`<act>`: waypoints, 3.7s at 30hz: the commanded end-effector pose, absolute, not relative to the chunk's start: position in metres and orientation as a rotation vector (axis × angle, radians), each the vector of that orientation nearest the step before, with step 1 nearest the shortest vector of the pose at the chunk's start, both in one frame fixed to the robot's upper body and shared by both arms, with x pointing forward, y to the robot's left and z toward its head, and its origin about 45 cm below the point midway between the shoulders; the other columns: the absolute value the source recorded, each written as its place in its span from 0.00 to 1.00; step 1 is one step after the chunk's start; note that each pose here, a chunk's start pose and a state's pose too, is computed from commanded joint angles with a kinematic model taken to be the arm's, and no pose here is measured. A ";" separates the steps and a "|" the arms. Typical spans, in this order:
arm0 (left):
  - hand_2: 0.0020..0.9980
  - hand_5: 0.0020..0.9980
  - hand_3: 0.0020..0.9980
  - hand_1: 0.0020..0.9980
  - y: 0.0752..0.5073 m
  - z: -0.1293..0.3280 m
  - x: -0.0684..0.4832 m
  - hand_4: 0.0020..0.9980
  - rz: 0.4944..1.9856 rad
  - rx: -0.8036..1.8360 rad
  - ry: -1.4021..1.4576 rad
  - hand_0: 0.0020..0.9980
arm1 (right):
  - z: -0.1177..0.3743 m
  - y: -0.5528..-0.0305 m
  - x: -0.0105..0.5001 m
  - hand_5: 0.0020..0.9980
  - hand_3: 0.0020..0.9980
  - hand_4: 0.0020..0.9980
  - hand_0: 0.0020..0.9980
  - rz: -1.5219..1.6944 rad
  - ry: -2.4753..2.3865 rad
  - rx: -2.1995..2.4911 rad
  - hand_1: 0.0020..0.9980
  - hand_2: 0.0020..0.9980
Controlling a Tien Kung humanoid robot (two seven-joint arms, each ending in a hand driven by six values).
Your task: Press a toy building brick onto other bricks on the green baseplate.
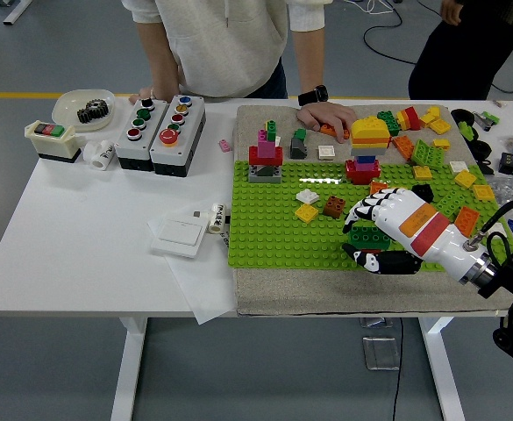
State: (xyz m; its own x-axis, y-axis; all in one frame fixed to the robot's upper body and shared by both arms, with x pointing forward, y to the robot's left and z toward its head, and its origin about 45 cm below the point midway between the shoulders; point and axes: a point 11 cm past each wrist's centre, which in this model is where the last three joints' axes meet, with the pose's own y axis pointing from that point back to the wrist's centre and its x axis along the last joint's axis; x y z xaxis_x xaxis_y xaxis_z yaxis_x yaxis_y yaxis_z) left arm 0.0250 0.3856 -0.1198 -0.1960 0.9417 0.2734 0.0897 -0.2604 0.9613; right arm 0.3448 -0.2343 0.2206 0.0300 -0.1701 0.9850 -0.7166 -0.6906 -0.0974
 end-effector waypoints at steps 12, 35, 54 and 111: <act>0.76 0.82 0.79 0.61 0.385 -0.120 0.029 0.84 1.544 1.342 1.267 0.50 | 0.211 -0.240 0.346 0.54 0.51 0.67 0.51 1.684 -0.868 1.872 0.50 0.54; 0.76 0.82 0.79 0.61 0.385 -0.119 0.033 0.84 1.546 1.336 1.261 0.50 | 0.207 -0.252 0.352 0.48 0.50 0.61 0.48 1.681 -0.870 1.834 0.48 0.52; 0.76 0.82 0.79 0.60 0.384 -0.119 0.033 0.84 1.545 1.334 1.260 0.50 | 0.201 -0.256 0.354 0.47 0.50 0.61 0.47 1.661 -0.864 1.829 0.47 0.52; 0.77 0.83 0.79 0.61 0.383 -0.120 0.032 0.84 1.539 1.340 1.262 0.50 | 0.187 -0.260 0.352 0.46 0.51 0.62 0.46 1.640 -0.795 1.839 0.47 0.51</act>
